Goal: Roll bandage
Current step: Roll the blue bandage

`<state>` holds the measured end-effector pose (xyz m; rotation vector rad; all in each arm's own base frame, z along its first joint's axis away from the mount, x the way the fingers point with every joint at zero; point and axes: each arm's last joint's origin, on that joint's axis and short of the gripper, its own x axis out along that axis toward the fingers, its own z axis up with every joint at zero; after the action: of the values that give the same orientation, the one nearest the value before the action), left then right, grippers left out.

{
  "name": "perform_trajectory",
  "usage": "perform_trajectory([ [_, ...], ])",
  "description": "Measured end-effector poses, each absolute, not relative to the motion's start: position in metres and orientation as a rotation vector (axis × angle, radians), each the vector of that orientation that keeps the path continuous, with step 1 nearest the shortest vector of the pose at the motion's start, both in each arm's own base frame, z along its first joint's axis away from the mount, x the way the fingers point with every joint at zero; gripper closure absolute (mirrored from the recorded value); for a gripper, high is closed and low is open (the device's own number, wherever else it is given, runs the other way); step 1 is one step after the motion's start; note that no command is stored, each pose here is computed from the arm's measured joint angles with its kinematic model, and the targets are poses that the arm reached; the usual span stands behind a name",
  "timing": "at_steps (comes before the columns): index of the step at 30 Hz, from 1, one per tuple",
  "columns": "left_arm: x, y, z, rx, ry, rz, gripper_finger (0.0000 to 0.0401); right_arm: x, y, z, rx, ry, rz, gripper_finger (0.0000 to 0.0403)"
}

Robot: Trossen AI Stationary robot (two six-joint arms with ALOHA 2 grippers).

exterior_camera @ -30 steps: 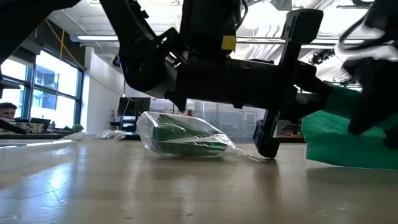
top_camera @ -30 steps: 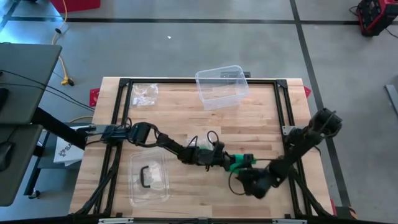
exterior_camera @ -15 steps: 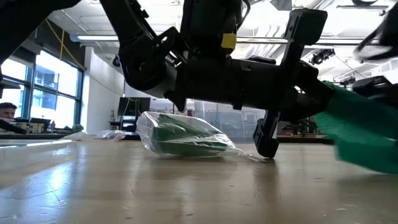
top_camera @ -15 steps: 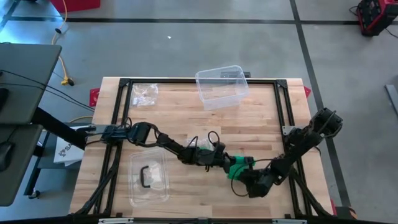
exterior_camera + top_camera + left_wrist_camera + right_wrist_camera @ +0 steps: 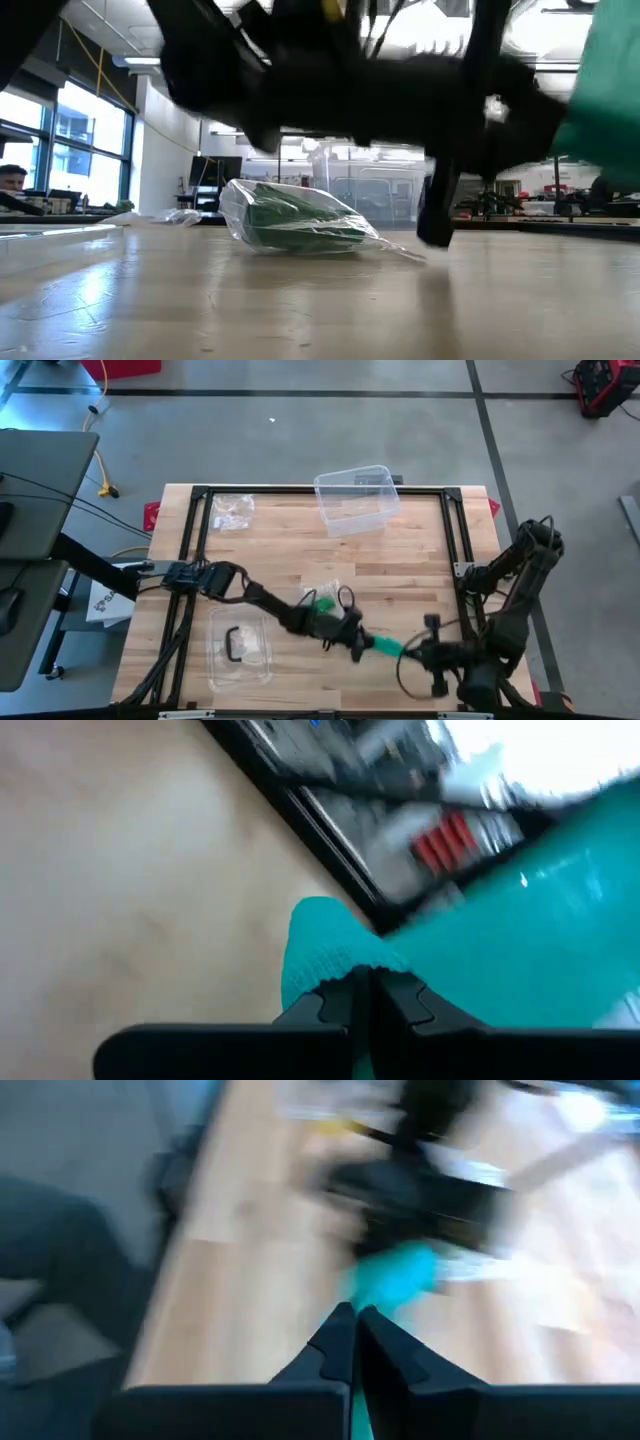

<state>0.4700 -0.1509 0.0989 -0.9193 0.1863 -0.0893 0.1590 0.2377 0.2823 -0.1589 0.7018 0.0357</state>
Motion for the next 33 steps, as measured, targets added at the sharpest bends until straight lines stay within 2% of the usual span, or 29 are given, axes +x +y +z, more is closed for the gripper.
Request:
perform_trajectory([
  [5,0.451,-0.197,0.127,-0.843,0.239,-0.173,0.04,0.165,0.214,0.309,-0.161,0.774,-0.066,0.0402],
  [7,0.444,-0.206,0.133,-0.786,0.258,-0.121,0.04,0.171,0.218,0.309,-0.153,0.792,0.018,0.0402],
  [12,0.438,-0.195,0.157,-0.639,0.246,0.085,0.04,0.185,0.249,0.304,-0.076,0.739,0.379,0.0403],
  [15,0.437,-0.184,0.183,-0.559,0.195,0.122,0.04,0.187,0.263,0.292,-0.067,0.757,0.461,0.0403],
  [20,0.424,-0.17,0.239,-0.438,0.155,0.109,0.04,0.188,0.274,0.262,-0.088,0.864,0.416,0.0403],
  [25,0.404,-0.172,0.283,-0.405,0.101,0.071,0.04,0.198,0.276,0.251,-0.159,0.83,0.358,0.0403],
  [29,0.397,-0.182,0.287,-0.388,0.091,0.069,0.04,0.208,0.274,0.261,-0.183,0.765,0.351,0.0403],
  [33,0.393,-0.191,0.272,-0.389,0.174,0.129,0.04,0.207,0.278,0.299,-0.173,0.669,0.341,0.0403],
])
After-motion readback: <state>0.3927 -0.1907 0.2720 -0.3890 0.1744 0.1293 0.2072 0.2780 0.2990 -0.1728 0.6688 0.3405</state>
